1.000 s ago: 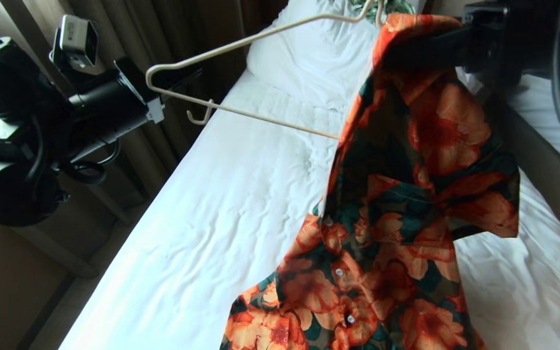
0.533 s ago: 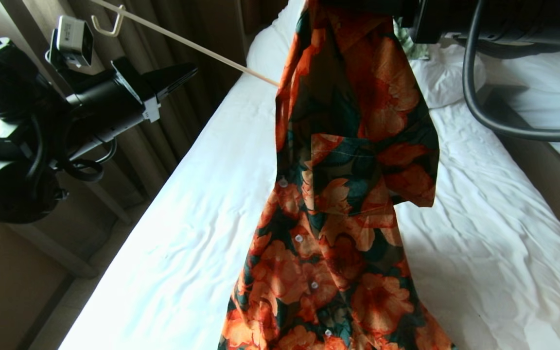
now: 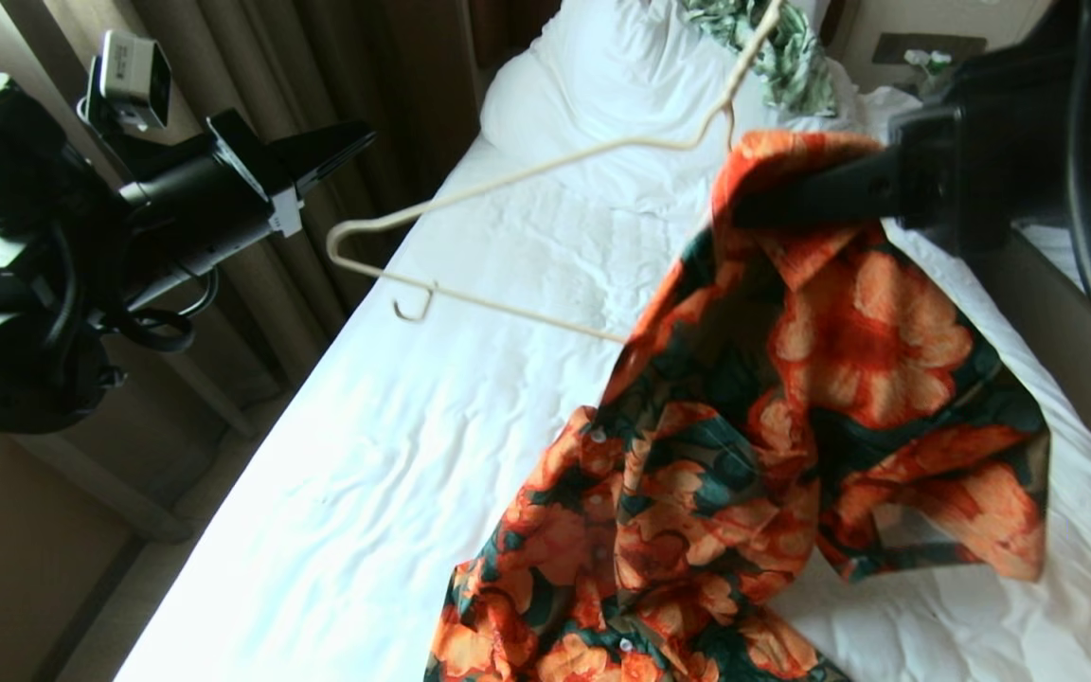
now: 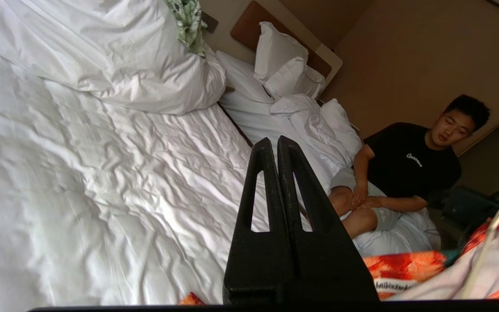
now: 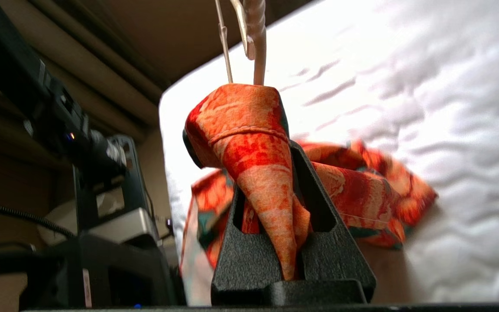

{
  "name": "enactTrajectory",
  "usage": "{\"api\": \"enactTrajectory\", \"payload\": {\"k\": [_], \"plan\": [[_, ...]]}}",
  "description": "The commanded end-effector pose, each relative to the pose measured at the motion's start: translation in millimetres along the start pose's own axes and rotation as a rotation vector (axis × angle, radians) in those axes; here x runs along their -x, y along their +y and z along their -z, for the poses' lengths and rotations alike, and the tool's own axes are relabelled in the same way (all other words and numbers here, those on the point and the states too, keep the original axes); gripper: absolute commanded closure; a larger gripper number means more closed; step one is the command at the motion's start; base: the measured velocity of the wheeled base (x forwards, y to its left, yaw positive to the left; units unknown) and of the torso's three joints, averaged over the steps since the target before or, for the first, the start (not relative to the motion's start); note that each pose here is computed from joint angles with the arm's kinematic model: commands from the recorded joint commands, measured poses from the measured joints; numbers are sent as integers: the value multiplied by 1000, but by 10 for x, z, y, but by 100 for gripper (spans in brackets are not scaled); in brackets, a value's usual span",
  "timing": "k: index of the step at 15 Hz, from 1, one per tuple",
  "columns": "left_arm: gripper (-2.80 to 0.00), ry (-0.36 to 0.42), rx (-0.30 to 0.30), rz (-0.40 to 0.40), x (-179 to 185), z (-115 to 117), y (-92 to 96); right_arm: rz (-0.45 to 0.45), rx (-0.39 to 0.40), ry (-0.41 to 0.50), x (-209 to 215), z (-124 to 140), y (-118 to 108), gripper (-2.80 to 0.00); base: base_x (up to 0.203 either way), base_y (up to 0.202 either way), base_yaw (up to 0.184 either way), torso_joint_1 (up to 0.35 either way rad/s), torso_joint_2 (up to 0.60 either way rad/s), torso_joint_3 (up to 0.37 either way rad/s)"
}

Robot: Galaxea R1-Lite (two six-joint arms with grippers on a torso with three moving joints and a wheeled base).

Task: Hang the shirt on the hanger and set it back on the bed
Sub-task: Hook the other side of the shirt onto the hanger

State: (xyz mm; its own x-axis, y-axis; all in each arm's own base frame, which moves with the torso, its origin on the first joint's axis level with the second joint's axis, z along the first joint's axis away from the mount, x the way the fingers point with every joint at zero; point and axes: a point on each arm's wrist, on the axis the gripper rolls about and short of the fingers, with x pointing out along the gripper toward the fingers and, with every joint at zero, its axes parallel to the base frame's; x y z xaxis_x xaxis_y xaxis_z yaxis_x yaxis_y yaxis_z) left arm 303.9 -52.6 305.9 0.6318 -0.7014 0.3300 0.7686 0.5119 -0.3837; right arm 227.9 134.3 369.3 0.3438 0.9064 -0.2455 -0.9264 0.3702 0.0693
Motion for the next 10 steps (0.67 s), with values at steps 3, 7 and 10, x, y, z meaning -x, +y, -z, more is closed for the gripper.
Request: {"api": "enactTrajectory", "payload": {"k": [3, 7, 10], "plan": [[0, 3, 3, 7, -7, 7, -3, 127, -127, 197, 363, 708, -100, 0, 0, 0, 0, 0, 0, 0], [0, 46, 34, 19, -48, 68, -23, 301, -270, 367, 685, 1431, -267, 0, 0, 0, 0, 0, 0, 0], [0, 142, 121, 7, -185, 180, -106, 418, -344, 487, 804, 1769, -370, 0, 0, 0, 0, 0, 0, 0]]}}
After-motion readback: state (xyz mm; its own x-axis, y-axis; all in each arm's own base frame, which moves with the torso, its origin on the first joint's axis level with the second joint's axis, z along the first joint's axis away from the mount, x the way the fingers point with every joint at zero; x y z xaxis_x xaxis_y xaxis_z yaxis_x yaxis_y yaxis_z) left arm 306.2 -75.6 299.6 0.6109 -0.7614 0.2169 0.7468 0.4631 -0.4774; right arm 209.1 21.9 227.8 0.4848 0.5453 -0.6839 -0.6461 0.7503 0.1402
